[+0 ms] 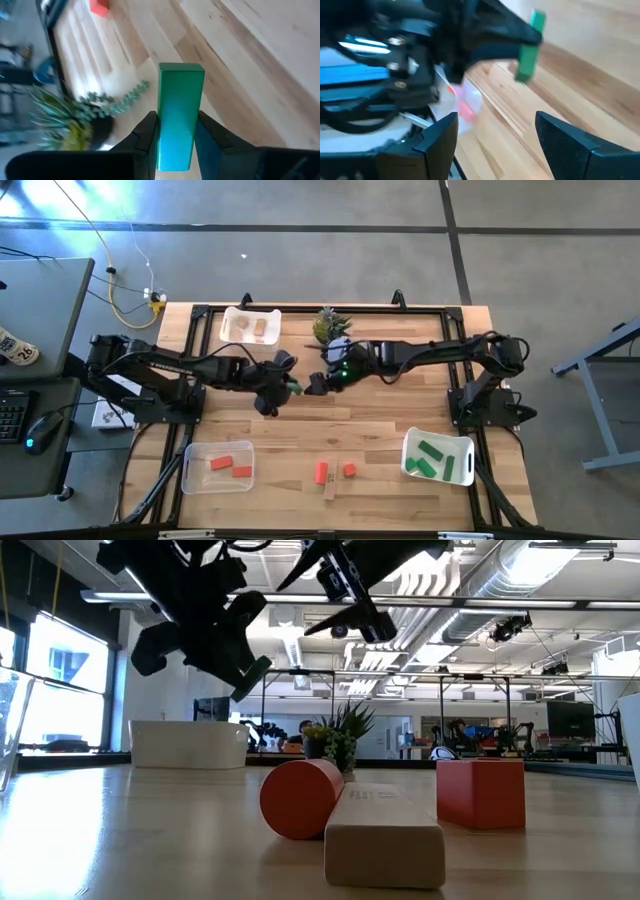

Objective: Sort & place blocks by color
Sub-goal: Put the green block into the bottom white bin

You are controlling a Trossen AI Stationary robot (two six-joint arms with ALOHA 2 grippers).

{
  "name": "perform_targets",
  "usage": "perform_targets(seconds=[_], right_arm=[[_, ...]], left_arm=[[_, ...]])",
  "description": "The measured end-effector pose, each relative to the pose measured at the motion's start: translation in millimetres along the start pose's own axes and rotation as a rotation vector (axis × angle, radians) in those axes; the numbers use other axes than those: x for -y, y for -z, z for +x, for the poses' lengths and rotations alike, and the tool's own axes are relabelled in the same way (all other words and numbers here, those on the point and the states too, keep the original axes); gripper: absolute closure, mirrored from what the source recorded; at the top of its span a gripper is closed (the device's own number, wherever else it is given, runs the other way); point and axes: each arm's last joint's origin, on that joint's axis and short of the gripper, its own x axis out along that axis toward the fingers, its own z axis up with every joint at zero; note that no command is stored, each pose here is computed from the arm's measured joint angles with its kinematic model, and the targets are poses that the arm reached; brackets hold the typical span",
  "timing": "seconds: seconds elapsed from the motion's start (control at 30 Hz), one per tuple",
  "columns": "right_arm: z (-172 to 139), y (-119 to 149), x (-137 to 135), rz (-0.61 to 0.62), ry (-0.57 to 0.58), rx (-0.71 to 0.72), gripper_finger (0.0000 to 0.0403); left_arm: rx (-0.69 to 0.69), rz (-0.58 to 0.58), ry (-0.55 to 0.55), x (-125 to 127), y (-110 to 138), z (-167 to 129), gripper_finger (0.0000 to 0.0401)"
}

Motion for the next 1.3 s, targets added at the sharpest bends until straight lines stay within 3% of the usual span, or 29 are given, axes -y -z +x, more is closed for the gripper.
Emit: perform_targets(seconds=[0.17, 0.43, 1.3], right_arm=[[3, 11, 2, 0.017, 0.051, -0.044, 0.0151], [19, 14, 12, 0.034, 0.09, -0.103, 0.0151], [47, 2, 17, 0.173, 0.011, -0.013, 0.0151]], left_arm=[[0.001, 0.128, -0.037, 4, -7, -2, 0.0331], [0.099, 0.217, -0.072, 10, -24, -7, 0.0331], [0.133, 0.239, -0.107, 10, -31, -10, 0.0331]])
